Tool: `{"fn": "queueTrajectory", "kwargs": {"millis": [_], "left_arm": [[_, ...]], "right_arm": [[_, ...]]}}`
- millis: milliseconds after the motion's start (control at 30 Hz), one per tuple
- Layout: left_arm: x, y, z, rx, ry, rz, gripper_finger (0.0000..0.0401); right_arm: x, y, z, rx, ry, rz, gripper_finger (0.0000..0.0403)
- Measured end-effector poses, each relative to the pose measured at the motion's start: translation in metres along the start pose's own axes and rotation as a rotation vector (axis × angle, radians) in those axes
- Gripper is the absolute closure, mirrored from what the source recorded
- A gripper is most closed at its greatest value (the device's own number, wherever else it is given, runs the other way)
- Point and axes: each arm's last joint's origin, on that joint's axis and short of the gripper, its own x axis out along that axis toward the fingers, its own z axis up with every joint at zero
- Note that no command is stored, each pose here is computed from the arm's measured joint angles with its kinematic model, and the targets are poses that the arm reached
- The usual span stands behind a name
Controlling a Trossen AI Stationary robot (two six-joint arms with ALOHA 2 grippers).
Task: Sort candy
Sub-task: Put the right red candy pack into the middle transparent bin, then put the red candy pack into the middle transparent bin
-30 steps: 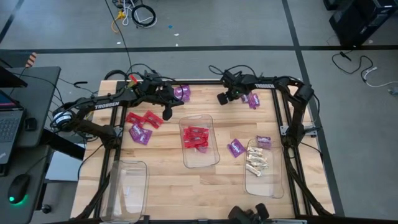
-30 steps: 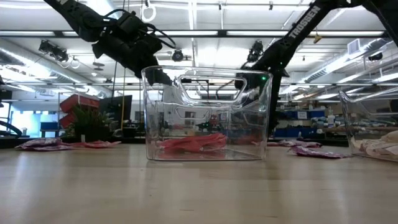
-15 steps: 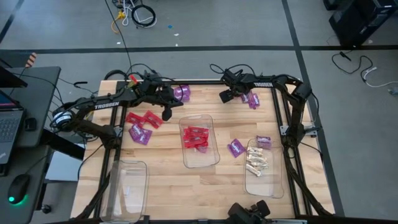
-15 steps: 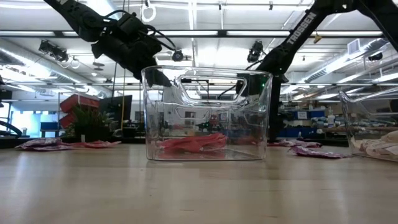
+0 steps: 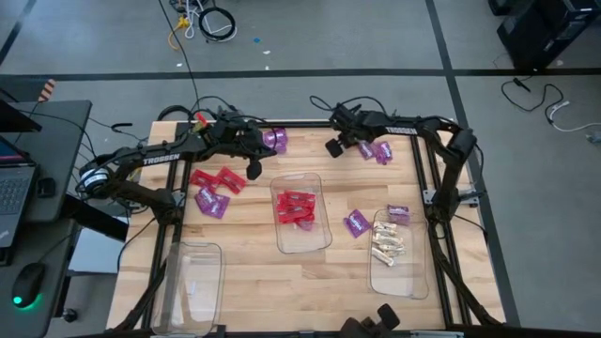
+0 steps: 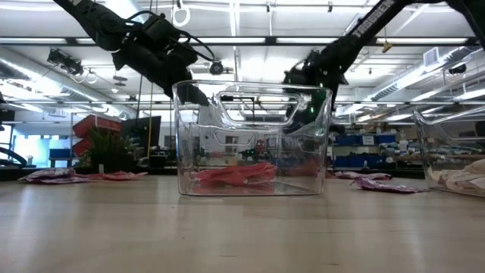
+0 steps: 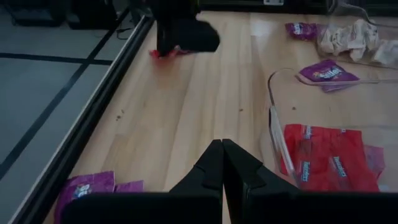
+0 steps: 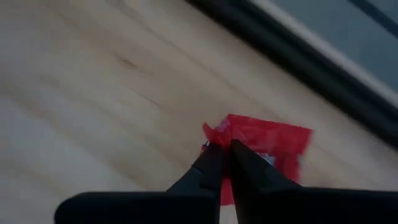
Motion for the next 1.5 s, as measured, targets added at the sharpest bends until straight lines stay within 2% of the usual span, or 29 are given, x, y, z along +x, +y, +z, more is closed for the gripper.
{"fn": "queueTrajectory", "kwargs": {"millis": [133,233,367,467,567,700,933,1067,1233,1400,1500], "left_arm": [[-0.007,-0.001,0.006,0.014,-0.038,0.009,0.0398],[-0.016,-0.003,0.012,0.027,-0.071,0.018,0.0398],[-0.03,-0.006,0.02,0.046,-0.12,0.031,0.0398],[-0.036,-0.008,0.023,0.055,-0.141,0.034,0.0398],[-0.04,-0.009,0.026,0.061,-0.157,0.037,0.0398],[-0.04,-0.011,0.024,0.053,-0.134,0.028,0.0399],[-0.038,-0.02,0.018,0.04,-0.065,-0.015,0.04],[-0.036,-0.026,0.012,0.001,0.024,0.018,0.04],[-0.035,-0.032,0.002,-0.049,0.152,0.065,0.0396],[-0.036,-0.037,-0.008,-0.105,0.268,0.1,0.0382],[-0.037,-0.041,-0.014,-0.143,0.342,0.12,0.0376]], "right_arm": [[-0.038,0.02,0.006,-0.088,-0.09,0.089,0.0397],[-0.073,0.042,0.006,-0.179,-0.166,0.223,0.0399],[-0.111,0.08,-0.013,-0.376,-0.238,0.404,0.0399],[-0.136,0.106,-0.029,-0.513,-0.312,0.499,0.0402],[-0.152,0.127,-0.044,-0.612,-0.359,0.594,0.0402],[-0.154,0.153,-0.058,-0.688,-0.365,0.705,0.0402],[-0.112,0.177,-0.073,-0.737,-0.233,0.689,0.0399],[-0.094,0.183,-0.077,-0.757,-0.18,0.666,0.038],[-0.094,0.182,-0.077,-0.763,-0.186,0.646,0.032],[-0.111,0.174,-0.073,-0.753,-0.224,0.652,0.0249],[-0.12,0.167,-0.071,-0.745,-0.241,0.616,0.0214]]}}
